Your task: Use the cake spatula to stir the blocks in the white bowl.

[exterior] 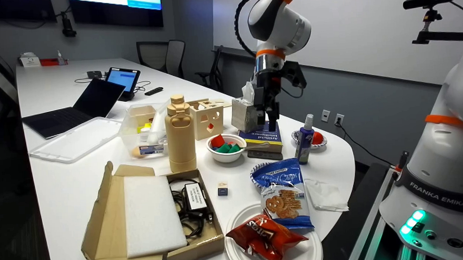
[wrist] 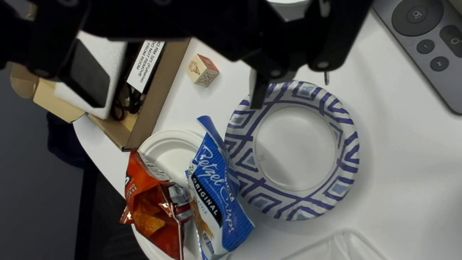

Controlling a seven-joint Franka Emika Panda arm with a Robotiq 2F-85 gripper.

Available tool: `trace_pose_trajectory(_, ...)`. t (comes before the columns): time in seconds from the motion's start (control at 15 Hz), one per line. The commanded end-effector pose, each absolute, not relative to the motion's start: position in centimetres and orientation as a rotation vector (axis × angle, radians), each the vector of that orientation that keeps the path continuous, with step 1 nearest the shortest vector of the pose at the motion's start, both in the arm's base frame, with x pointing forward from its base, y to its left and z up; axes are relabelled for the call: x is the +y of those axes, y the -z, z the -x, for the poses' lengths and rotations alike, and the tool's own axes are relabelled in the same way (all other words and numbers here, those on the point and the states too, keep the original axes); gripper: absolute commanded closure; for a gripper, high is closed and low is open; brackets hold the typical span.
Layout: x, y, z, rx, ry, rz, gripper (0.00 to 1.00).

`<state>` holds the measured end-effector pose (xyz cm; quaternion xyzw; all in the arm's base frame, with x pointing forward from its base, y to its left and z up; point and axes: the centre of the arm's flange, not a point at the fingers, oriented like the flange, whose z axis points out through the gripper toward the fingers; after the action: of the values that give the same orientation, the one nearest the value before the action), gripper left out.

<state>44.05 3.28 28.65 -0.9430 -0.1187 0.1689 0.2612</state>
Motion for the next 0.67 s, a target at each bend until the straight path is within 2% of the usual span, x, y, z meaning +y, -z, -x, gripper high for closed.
trace_pose_trajectory(0.0,2.6,-27.0,-45.5,-0.36,-0.444,2.52,0.0)
trace_pose_trajectory(0.6,-0.2,-24.1,-47.7,-0.297,-0.292,2.654,0.0)
